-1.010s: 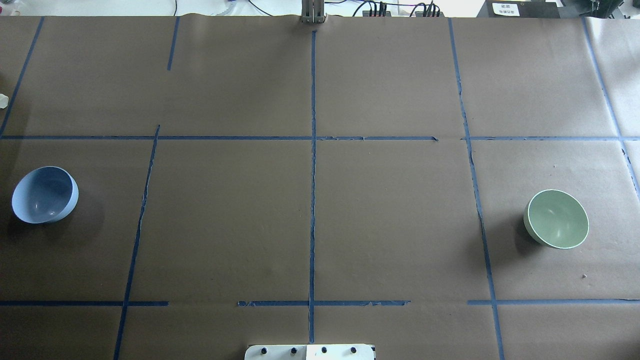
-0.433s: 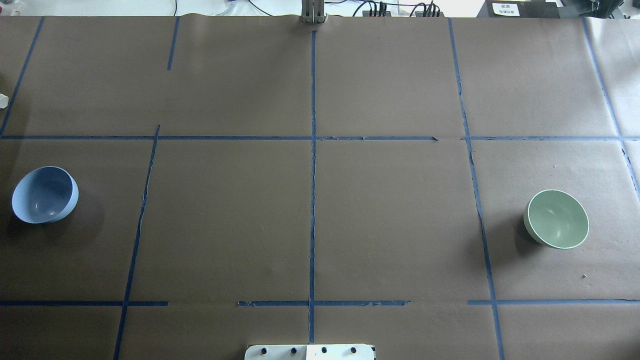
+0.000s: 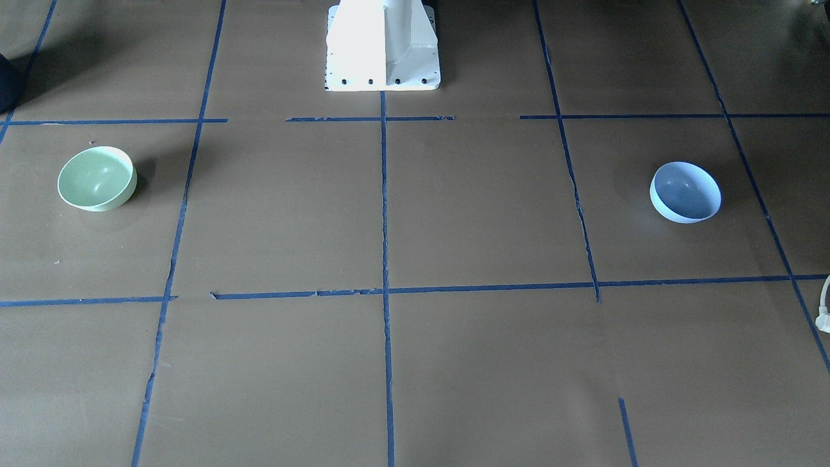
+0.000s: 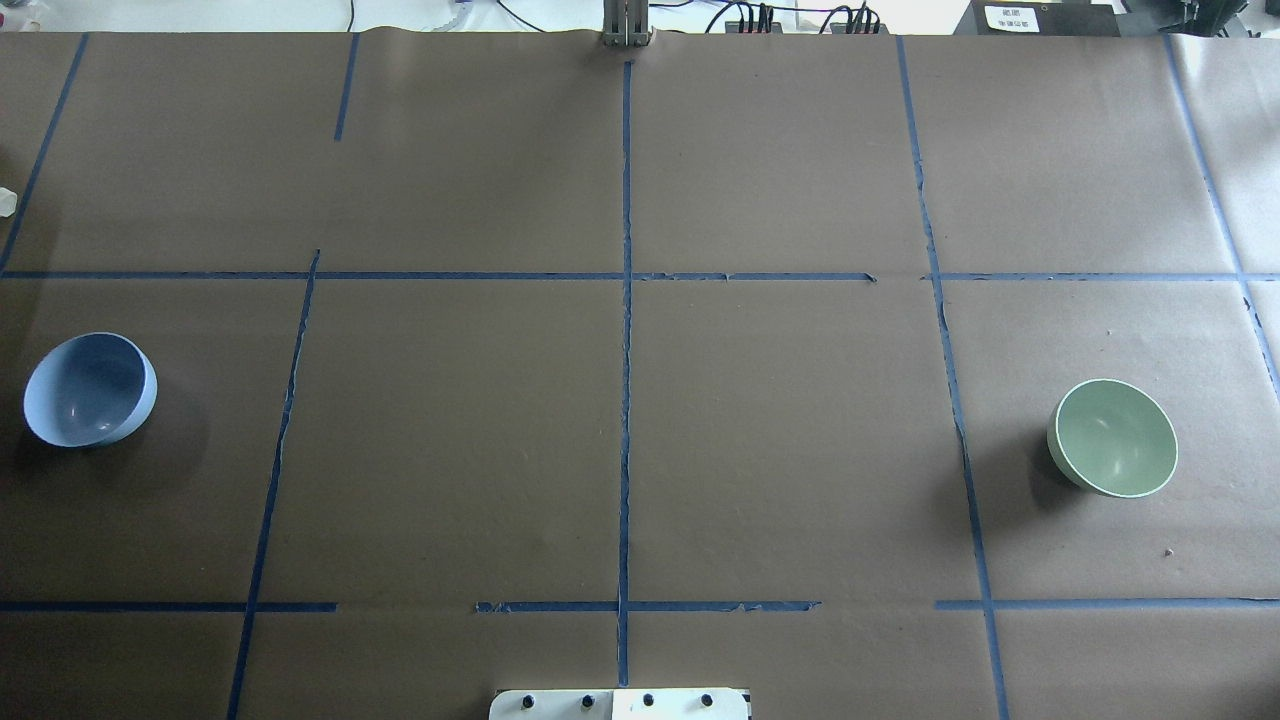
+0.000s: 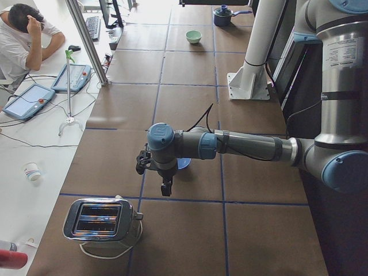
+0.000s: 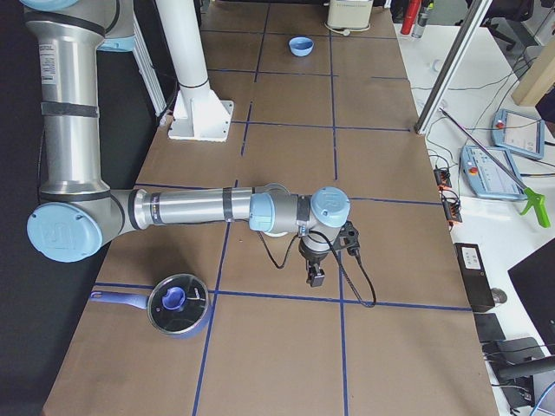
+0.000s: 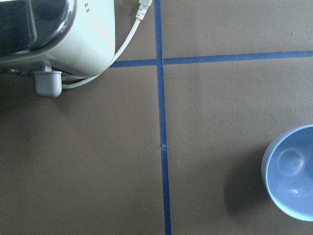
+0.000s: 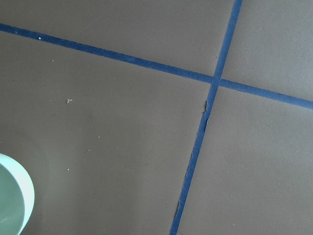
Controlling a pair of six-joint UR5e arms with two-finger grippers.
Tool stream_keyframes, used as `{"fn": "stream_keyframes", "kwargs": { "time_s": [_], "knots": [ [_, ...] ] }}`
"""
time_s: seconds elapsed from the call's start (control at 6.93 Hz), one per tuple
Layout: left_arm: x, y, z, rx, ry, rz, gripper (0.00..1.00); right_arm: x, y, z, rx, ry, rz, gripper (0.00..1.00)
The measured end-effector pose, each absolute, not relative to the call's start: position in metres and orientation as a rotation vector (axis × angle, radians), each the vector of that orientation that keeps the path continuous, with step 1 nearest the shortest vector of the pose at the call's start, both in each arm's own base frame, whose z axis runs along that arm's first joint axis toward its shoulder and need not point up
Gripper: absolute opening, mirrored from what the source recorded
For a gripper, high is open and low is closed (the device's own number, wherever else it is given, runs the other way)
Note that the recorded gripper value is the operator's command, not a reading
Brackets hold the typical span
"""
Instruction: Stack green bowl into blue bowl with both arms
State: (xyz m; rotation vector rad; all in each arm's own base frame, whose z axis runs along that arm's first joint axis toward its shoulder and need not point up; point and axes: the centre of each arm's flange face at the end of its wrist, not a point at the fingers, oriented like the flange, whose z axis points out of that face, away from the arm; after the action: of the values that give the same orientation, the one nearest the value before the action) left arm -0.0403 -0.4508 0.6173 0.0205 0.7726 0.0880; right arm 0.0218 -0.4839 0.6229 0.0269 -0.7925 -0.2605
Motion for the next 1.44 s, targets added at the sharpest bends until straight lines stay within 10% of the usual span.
{"fn": "stream_keyframes", "kwargs": {
  "time_s": [1.15,1.3,1.44],
  "knots": [
    [0.126,-0.445,0.644,0.018,0.859,0.043,1.0,-0.011,-0.492,0.629,0.072,-0.791,-0.351,1.0],
    [0.142,-0.442,0.65,0.01,0.877,0.025,0.81,-0.012,-0.492,0.629,0.074,-0.792,-0.354,1.0],
    [0.158,-0.438,0.652,-0.001,0.887,0.032,0.4,-0.012,-0.492,0.629,0.076,-0.793,-0.356,1.0]
  ]
}}
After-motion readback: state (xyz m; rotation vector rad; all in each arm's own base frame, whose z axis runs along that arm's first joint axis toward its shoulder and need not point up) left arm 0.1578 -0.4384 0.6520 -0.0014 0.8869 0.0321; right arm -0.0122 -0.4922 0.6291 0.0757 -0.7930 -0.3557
